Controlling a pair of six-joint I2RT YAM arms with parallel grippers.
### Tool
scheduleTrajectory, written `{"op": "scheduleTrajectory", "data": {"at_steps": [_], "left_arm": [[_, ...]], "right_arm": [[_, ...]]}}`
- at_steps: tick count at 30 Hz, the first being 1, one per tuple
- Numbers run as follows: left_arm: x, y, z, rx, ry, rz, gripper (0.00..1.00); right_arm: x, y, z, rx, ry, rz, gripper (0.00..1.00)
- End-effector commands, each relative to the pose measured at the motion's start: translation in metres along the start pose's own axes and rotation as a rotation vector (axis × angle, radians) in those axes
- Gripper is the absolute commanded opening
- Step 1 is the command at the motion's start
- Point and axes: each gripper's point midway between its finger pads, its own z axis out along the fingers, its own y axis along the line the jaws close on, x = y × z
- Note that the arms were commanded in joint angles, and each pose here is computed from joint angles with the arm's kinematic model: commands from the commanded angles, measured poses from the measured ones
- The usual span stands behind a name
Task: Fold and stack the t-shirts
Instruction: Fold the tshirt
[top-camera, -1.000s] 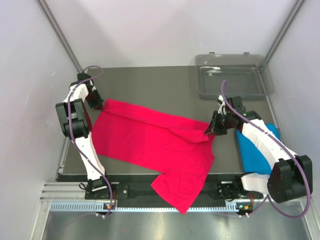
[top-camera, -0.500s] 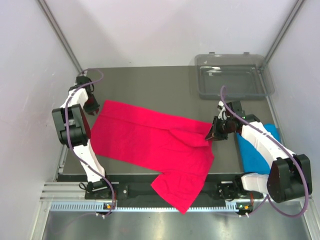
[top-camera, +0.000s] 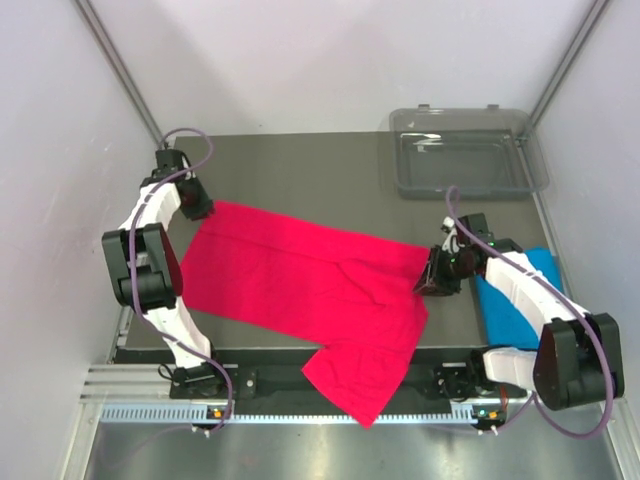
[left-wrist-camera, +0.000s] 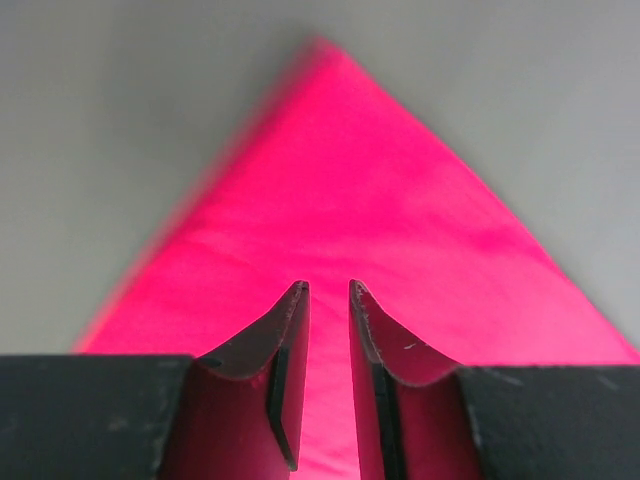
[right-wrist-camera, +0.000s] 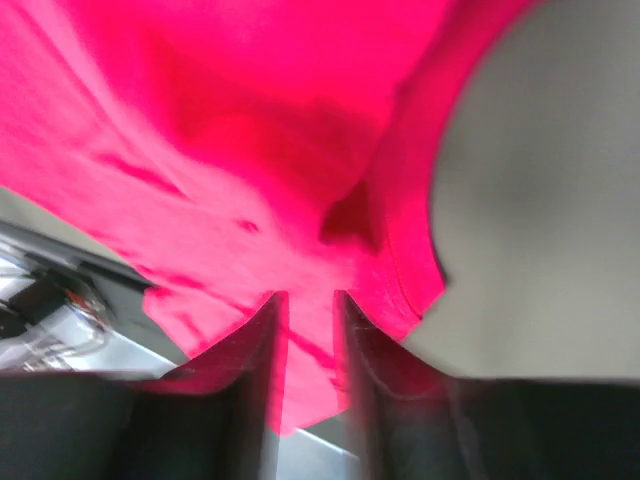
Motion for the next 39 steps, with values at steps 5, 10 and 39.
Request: {"op": "scheduleTrajectory", "data": {"at_steps": [5,10,39], "left_arm": [[0.007,-0.066,0.005,0.324,0.053,0.046,0.26],[0.005,-0.070,0.028,0.345,0.095,0.031,0.26],[0.012,-0.029,0.100,0.250,0.245,-0.058,0.18]], "right_arm": [[-0.065,0.013,-0.015,-0.134,-0.229,0.086,0.53],[-0.117,0.005,-0.001,-0.058,-0.268,0.039,0.52],[-0.136,-0.045,0.036,0.084,-0.206,0.095,0.46]]}}
